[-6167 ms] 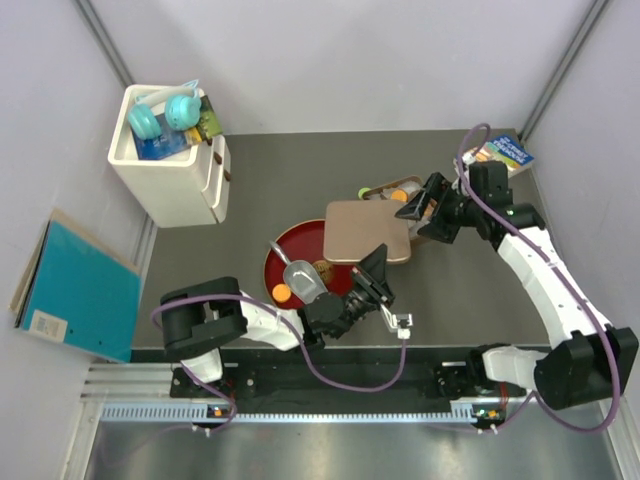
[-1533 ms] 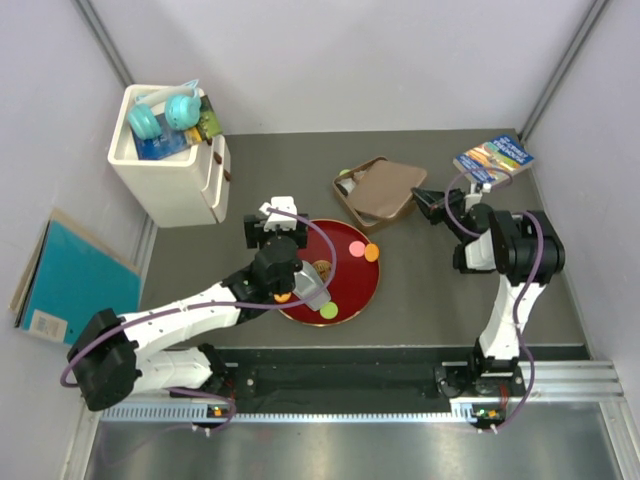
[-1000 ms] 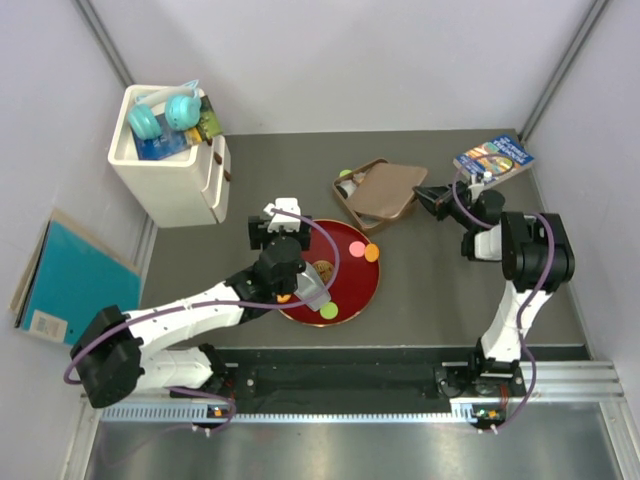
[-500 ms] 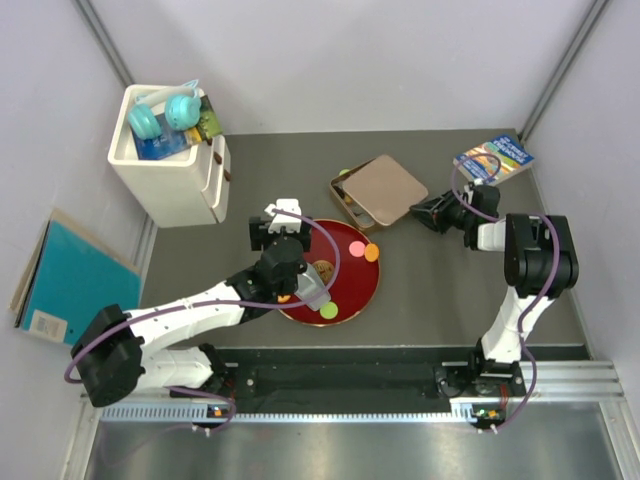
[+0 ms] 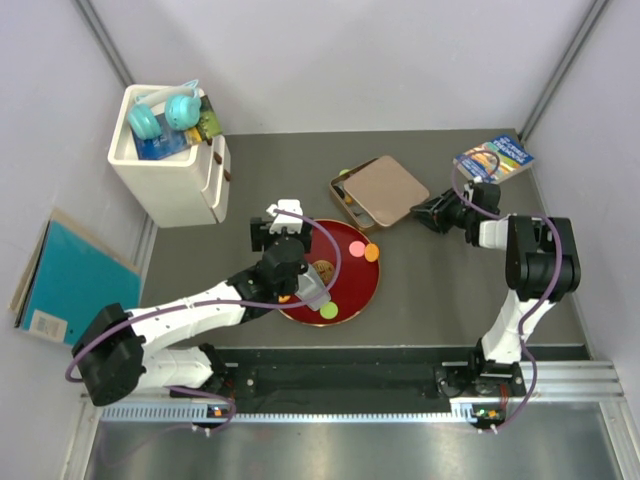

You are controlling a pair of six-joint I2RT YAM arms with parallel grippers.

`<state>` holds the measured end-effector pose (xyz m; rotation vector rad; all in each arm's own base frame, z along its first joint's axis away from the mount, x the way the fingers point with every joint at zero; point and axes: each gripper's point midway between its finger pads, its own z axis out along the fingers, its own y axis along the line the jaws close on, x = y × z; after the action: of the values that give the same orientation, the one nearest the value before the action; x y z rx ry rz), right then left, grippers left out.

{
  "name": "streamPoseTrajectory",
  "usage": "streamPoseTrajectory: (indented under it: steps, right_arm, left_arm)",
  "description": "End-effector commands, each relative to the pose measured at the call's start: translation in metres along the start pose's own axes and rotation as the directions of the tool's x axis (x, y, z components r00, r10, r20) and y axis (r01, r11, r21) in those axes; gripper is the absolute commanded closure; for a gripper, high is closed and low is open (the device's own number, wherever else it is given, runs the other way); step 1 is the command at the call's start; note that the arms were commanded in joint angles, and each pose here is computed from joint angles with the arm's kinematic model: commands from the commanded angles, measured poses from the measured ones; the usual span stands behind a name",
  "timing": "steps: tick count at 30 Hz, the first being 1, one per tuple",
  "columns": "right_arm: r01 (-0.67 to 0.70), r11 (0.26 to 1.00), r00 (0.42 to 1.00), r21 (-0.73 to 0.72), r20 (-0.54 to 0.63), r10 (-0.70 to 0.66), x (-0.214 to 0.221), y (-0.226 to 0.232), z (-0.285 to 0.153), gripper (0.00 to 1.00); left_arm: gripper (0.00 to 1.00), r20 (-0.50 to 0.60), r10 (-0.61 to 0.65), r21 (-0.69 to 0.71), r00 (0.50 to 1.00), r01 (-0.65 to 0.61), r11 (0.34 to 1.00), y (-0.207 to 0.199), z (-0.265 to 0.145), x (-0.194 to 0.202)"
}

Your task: Pack the cookies

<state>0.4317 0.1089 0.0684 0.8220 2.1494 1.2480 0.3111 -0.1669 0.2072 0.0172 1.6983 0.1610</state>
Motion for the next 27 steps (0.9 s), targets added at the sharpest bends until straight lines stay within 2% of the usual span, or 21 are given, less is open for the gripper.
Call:
streamPoseTrajectory:
  steps: [1, 10, 20, 25, 27]
  right_arm:
    - [0.09, 0.995, 0.996, -0.051, 0.019, -0.089, -0.01, 0.033, -0.004, 0.66]
    - [0.124, 0.99, 0.991, -0.075, -0.034, -0.127, 0.0, 0.052, 0.007, 0.77]
    - [0.156, 0.983, 0.982, -0.094, -0.095, -0.165, 0.018, 0.064, 0.018, 0.77]
    - [0.192, 0.974, 0.979, -0.121, -0.045, -0.199, 0.013, 0.088, 0.003, 0.75]
    - [0.232, 0.96, 0.972, -0.156, -0.009, -0.237, 0.007, 0.114, -0.009, 0.73]
  left_arm:
    - [0.18, 0.019, -0.046, 0.017, 0.999, 0.045, 0.999, -0.008, 0.0, -0.014]
    - [0.18, 0.01, -0.037, 0.015, 0.999, 0.037, 0.999, -0.009, 0.0, -0.011]
    - [0.18, 0.006, -0.035, 0.023, 0.999, 0.034, 0.999, -0.012, -0.002, -0.009]
    - [0.18, 0.006, -0.035, 0.021, 0.999, 0.034, 0.999, -0.013, -0.001, -0.009]
    - [0.18, 0.006, -0.037, 0.024, 0.999, 0.037, 0.999, -0.014, -0.001, -0.01]
